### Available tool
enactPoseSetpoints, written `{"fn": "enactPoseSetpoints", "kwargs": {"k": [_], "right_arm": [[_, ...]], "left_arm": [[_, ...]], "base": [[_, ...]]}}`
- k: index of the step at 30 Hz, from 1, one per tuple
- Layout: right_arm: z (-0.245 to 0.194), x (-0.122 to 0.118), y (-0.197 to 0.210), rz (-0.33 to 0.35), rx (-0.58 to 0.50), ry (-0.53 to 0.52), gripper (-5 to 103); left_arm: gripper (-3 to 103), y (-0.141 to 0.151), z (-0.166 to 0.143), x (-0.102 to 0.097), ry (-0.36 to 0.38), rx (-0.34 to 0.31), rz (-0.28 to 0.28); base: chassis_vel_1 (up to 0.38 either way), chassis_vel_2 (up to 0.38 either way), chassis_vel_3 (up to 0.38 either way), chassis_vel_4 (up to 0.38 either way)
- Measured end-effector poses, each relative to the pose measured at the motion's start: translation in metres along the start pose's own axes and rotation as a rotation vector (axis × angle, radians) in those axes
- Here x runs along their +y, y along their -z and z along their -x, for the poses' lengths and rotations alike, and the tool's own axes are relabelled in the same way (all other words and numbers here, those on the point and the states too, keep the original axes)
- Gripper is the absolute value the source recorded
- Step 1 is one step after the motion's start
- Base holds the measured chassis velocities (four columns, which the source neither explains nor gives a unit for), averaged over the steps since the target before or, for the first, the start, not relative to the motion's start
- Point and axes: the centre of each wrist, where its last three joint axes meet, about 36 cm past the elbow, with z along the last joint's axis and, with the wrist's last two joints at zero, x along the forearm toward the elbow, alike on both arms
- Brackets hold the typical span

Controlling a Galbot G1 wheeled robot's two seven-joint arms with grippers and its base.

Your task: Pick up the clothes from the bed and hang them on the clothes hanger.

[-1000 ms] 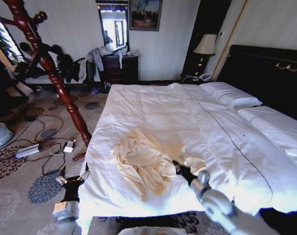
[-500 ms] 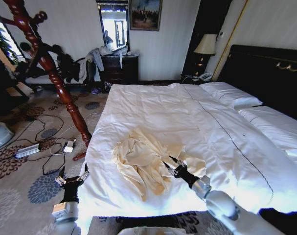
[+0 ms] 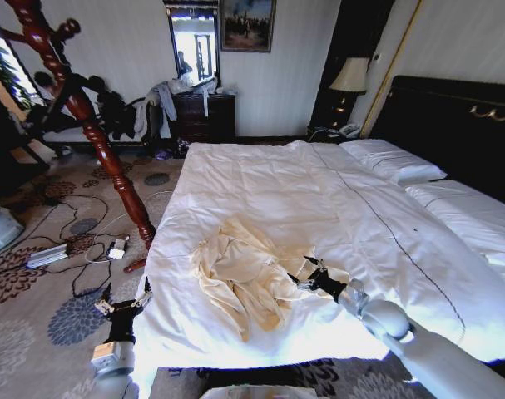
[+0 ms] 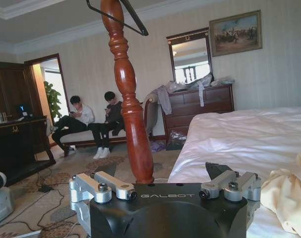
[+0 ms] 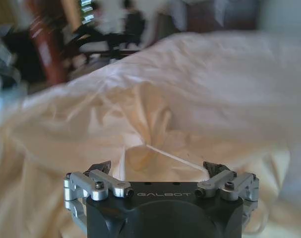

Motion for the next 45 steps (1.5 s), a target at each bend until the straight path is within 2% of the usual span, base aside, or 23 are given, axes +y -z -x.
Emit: {"fn": "enactPoseSetpoints", "kwargs": {"k": [2, 3, 4, 5, 8, 11, 12, 15, 16, 18, 21, 22, 24, 26, 28, 30, 31, 35, 37, 39, 41, 42, 45], "right_arm": [[-0.001, 0.001, 0.016, 0.208, 0.003, 0.001, 100], [-0.002, 0.002, 0.02, 0.254, -0.004, 0.015, 100], [-0.003, 0.004, 0.024, 0.288, -0.017, 0.036, 100], [-0.003, 0.004, 0.024, 0.288, -0.017, 0.036, 100], [-0.008, 0.008, 0.027, 0.322, -0.067, 0.146, 100], [-0.009, 0.005, 0.026, 0.305, -0.115, 0.175, 100], [-0.008, 0.004, 0.024, 0.286, -0.139, 0.146, 100], [0.0, 0.007, 0.018, 0.192, -0.191, -0.093, 100], [0.0, 0.007, 0.018, 0.192, -0.191, -0.093, 100], [0.002, 0.012, 0.014, 0.078, -0.158, -0.283, 100], [0.005, 0.028, 0.01, 0.026, -0.109, -0.485, 100], [0.005, 0.028, 0.01, 0.026, -0.109, -0.485, 100], [0.007, 0.036, 0.006, 0.03, -0.111, -0.564, 100], [0.009, 0.039, 0.003, 0.007, -0.129, -0.601, 100], [0.008, 0.036, -0.005, -0.073, -0.148, -0.639, 100], [0.006, 0.036, -0.01, -0.121, -0.148, -0.677, 100], [0.006, 0.036, -0.01, -0.121, -0.148, -0.677, 100], [-0.001, 0.04, -0.009, -0.16, -0.097, -0.813, 100], [-0.003, 0.041, -0.009, -0.157, -0.095, -0.829, 100], [-0.003, 0.044, -0.004, -0.123, -0.137, -0.812, 100], [-0.003, 0.048, 0.006, -0.057, -0.2, -0.693, 100], [-0.003, 0.048, 0.006, -0.057, -0.2, -0.693, 100], [-0.001, 0.055, 0.026, 0.078, -0.211, -0.476, 100]], "left_arm": [[100, -0.001, 0.0, 0.0, 0.001, 0.0, 0.001], [100, -0.001, 0.0, 0.0, 0.003, 0.0, 0.001], [100, -0.002, 0.0, 0.0, 0.004, 0.0, 0.002], [100, -0.002, 0.0, 0.0, 0.004, 0.0, 0.002], [100, -0.001, 0.0, 0.0, 0.007, -0.001, 0.002], [100, 0.0, -0.001, -0.001, 0.006, -0.004, 0.001], [100, 0.0, -0.001, -0.001, 0.005, -0.006, 0.001], [100, 0.001, -0.002, 0.0, 0.003, -0.008, 0.003], [100, 0.001, -0.002, 0.0, 0.003, -0.008, 0.003], [100, 0.002, -0.002, 0.0, 0.003, -0.009, 0.005], [100, 0.003, -0.003, -0.002, -0.003, -0.011, 0.004], [100, 0.003, -0.003, -0.002, -0.003, -0.011, 0.004], [100, 0.003, -0.003, -0.003, -0.006, -0.013, 0.003], [100, 0.003, -0.004, -0.004, -0.007, -0.012, 0.003], [100, 0.004, -0.004, -0.004, -0.009, -0.012, 0.004], [100, 0.004, -0.004, -0.004, -0.01, -0.014, 0.005], [100, 0.004, -0.004, -0.004, -0.01, -0.014, 0.005], [100, 0.004, -0.005, -0.003, -0.009, -0.016, 0.006], [100, 0.005, -0.005, -0.003, -0.009, -0.016, 0.007], [100, 0.005, -0.005, -0.002, -0.008, -0.019, 0.008], [100, 0.005, -0.005, -0.002, -0.008, -0.02, 0.008], [100, 0.005, -0.005, -0.002, -0.008, -0.02, 0.008], [100, 0.005, -0.005, -0.003, -0.008, -0.021, 0.008]], "base": [[0.0, 0.0, 0.0, 0.0], [0.0, 0.0, 0.0, 0.0], [0.0, 0.0, 0.0, 0.0], [0.0, 0.0, 0.0, 0.0], [0.0, 0.0, 0.0, 0.0], [0.0, 0.0, 0.0, 0.0], [0.0, 0.0, 0.0, 0.0], [0.0, 0.0, 0.0, 0.0], [0.0, 0.0, 0.0, 0.0], [0.0, 0.0, 0.0, 0.0], [0.0, 0.0, 0.0, 0.0], [0.0, 0.0, 0.0, 0.0], [0.0, 0.0, 0.0, 0.0], [0.0, 0.0, 0.0, 0.0], [0.0, 0.0, 0.0, 0.0], [0.0, 0.0, 0.0, 0.0], [0.0, 0.0, 0.0, 0.0], [0.0, 0.0, 0.0, 0.0], [0.0, 0.0, 0.0, 0.0], [0.0, 0.0, 0.0, 0.0], [0.0, 0.0, 0.0, 0.0], [0.0, 0.0, 0.0, 0.0], [0.0, 0.0, 0.0, 0.0]]}}
